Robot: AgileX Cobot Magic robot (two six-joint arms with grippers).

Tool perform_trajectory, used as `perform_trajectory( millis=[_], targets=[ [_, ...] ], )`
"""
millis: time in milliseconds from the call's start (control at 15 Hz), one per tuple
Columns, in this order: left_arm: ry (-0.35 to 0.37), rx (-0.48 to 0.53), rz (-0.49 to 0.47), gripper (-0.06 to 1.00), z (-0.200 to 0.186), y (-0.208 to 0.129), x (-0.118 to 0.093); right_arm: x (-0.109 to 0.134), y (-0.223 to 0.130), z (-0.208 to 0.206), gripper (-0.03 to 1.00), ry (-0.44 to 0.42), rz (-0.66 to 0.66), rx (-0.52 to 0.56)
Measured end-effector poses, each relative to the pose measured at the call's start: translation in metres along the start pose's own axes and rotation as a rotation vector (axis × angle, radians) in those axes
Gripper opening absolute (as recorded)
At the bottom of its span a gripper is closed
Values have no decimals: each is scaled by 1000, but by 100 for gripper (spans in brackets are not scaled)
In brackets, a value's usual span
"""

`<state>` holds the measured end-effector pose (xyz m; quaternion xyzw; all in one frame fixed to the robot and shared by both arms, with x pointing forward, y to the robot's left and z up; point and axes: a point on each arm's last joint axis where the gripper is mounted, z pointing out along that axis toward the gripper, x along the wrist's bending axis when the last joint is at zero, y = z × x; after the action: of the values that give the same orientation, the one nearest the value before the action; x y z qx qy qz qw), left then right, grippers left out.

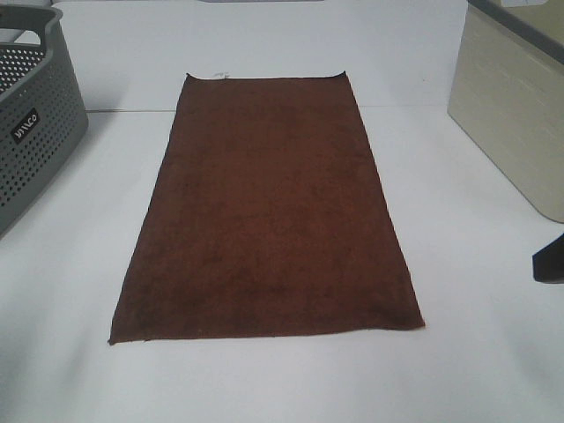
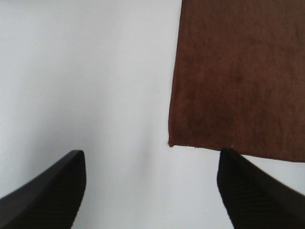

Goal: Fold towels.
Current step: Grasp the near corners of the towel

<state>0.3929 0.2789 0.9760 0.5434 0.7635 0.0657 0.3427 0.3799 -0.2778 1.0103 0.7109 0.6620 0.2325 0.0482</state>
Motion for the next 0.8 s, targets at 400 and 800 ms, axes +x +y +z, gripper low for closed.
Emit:
perform_trajectory(
  millis=[400, 800],
  targets=[
    [-69, 250, -39, 73, 69, 24, -4, -2, 26, 60, 78, 104, 41, 117],
    [-139, 348, -73, 73, 114, 25, 1, 2, 61, 106, 77, 234, 12, 177]
  ],
)
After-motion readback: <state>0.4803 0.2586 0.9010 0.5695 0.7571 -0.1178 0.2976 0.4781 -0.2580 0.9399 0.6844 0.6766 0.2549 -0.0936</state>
